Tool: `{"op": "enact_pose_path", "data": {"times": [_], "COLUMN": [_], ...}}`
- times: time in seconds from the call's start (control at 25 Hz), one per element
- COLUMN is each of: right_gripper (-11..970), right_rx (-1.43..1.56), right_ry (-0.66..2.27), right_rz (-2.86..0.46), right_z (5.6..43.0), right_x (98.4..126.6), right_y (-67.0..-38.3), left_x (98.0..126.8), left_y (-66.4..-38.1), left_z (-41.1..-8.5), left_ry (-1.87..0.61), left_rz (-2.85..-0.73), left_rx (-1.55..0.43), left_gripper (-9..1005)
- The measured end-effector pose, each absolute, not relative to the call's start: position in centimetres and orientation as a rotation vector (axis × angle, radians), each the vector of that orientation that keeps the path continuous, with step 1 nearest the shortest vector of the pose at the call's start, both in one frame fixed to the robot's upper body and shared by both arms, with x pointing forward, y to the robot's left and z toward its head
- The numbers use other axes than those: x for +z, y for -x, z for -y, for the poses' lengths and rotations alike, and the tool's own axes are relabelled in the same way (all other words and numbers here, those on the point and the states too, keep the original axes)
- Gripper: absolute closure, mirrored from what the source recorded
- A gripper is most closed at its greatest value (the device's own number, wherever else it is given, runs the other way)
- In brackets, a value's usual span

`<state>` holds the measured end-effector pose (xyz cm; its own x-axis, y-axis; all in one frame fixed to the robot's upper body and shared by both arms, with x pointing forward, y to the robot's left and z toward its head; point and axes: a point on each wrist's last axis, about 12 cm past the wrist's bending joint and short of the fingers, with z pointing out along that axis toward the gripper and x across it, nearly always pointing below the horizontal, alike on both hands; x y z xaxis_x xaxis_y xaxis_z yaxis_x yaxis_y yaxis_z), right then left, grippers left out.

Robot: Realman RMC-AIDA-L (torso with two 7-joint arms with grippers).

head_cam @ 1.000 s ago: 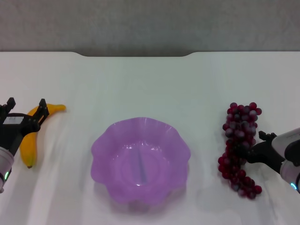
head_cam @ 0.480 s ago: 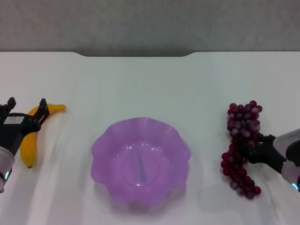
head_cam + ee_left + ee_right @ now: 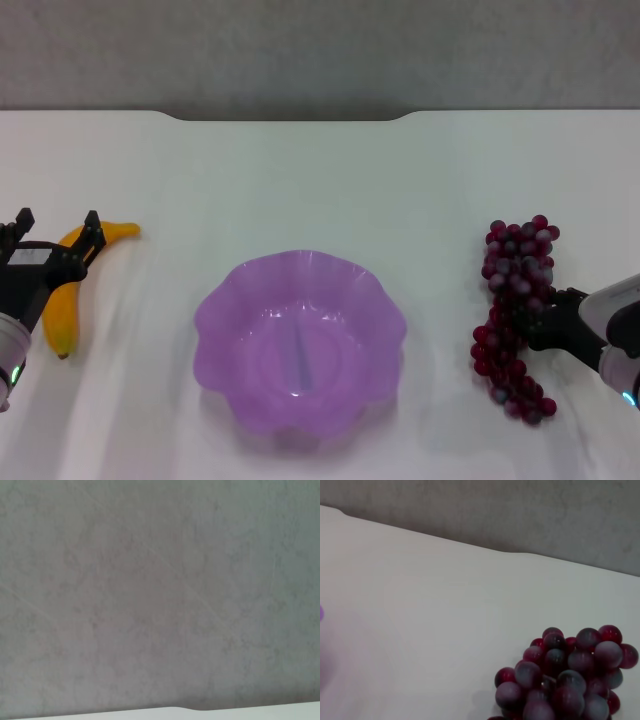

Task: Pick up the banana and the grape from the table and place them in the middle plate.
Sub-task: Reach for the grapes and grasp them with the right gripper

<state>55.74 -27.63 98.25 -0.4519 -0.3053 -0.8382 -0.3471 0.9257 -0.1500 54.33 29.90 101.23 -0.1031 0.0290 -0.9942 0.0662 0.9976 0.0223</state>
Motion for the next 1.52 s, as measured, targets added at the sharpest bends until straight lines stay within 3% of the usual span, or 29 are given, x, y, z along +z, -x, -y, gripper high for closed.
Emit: {"op": "enact_pose_path", "data": {"times": [1.52], "right_gripper": [737], "right_rx": [0.084], "right_ry": [0.43], "right_rz": [-2.021], "right_z": [27.6], "right_x": [98.7], "right_y": [-55.74], "left_x": [101.16], "left_y": [-54.22], "left_z": [-29.96], "left_ry": [-0.07], "left_rz": [-1.676], "left_rx": [-0.031], "left_gripper": [135]}}
